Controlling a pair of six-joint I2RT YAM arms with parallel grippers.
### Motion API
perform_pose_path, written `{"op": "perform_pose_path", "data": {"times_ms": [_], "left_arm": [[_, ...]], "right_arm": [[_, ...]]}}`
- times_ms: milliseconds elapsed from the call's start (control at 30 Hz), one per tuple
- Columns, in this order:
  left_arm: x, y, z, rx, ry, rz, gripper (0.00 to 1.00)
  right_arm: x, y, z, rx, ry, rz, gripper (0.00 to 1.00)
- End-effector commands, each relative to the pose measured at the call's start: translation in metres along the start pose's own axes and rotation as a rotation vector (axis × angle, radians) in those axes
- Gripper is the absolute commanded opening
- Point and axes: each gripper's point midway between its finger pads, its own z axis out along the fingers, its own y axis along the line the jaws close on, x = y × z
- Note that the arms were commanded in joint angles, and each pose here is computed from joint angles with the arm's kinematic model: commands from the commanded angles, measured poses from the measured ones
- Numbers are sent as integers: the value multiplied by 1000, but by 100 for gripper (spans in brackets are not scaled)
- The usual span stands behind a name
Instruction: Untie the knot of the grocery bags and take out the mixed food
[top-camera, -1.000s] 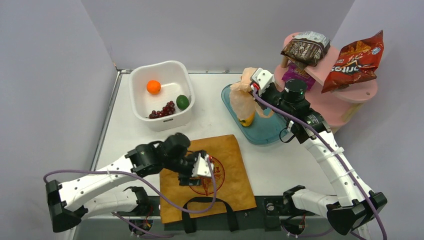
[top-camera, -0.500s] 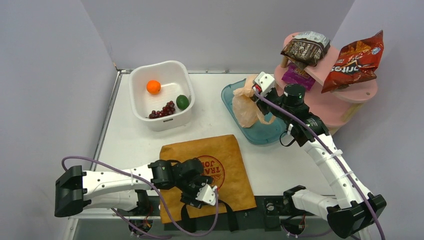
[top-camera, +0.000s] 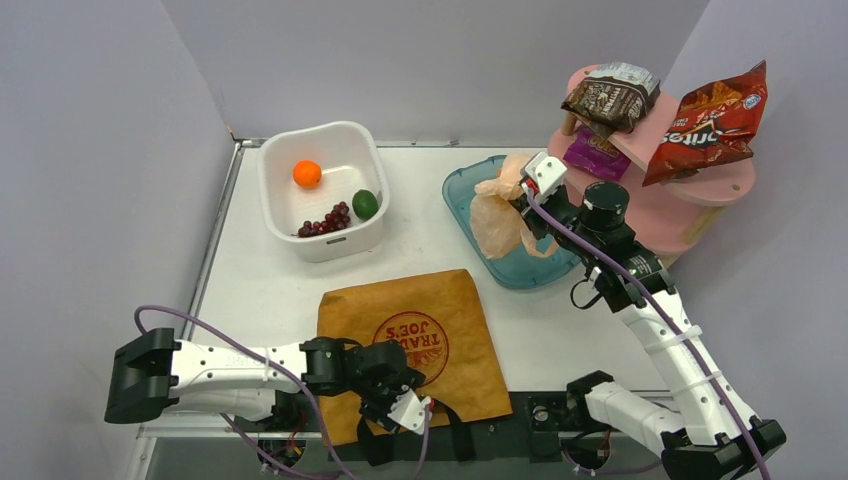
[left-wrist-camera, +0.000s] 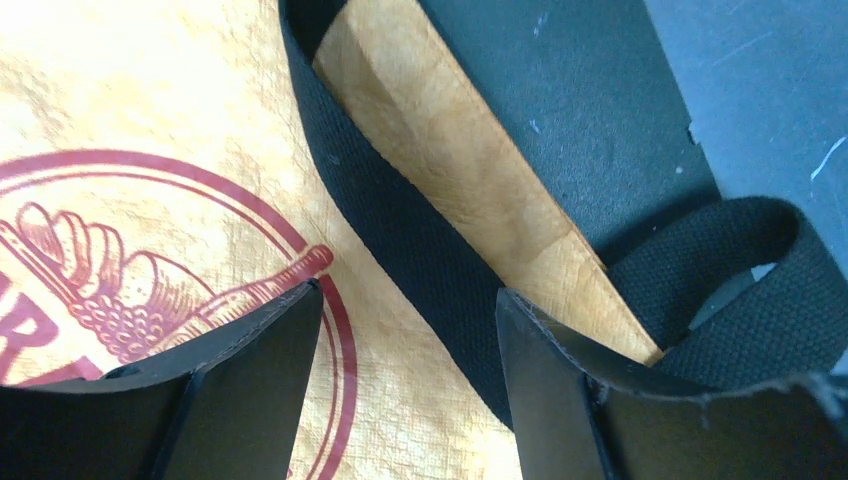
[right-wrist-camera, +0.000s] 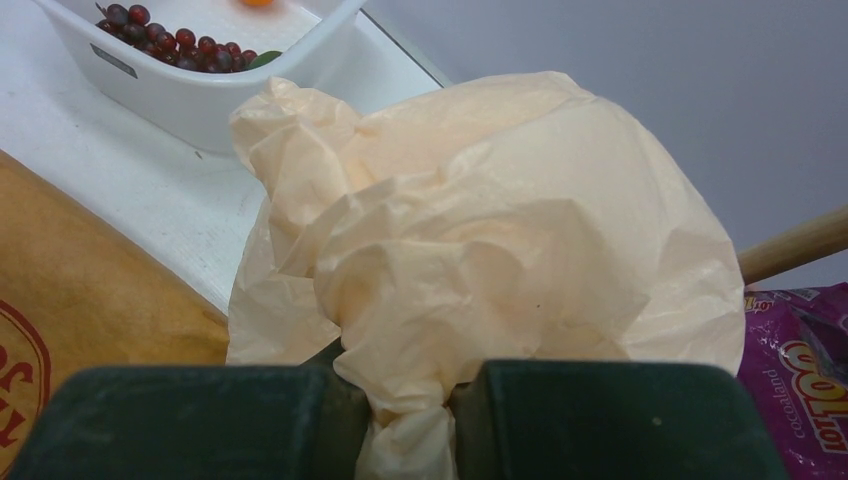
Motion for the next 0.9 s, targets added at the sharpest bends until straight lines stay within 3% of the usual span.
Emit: {"op": "perform_pose_path", "data": {"times_ms": [0,67,167,233,400,533,600,867], "left_arm": [[-12,8,0,-65,-33,39,60],[2,15,7,-95,25,37,47],[9,46,8,-207,42,-14,14],[6,71,0,-280,18,-94,8],[-10,112,-32,-422,-66,-223,14],[-29,104,-45,-403,-154,-177,40],[-39,87,-42,-345,-176,-136,45],[-38,65,-17,-275,-133,-93,50]], "right_arm": [[-5,-6,-8,40,-21,12,0],[-4,-6,-8,42,-21,12,0],[-3,-6,-7,42,-19,14,0],[-1,-6,-5,40,-16,14,0],[-5,-6,-5,37,-23,20,0],[-5,-6,-5,34,-18,19,0],[-4,-5,-4,31,-16,17,0],[-1,-3,-2,22,-8,23,0]]}}
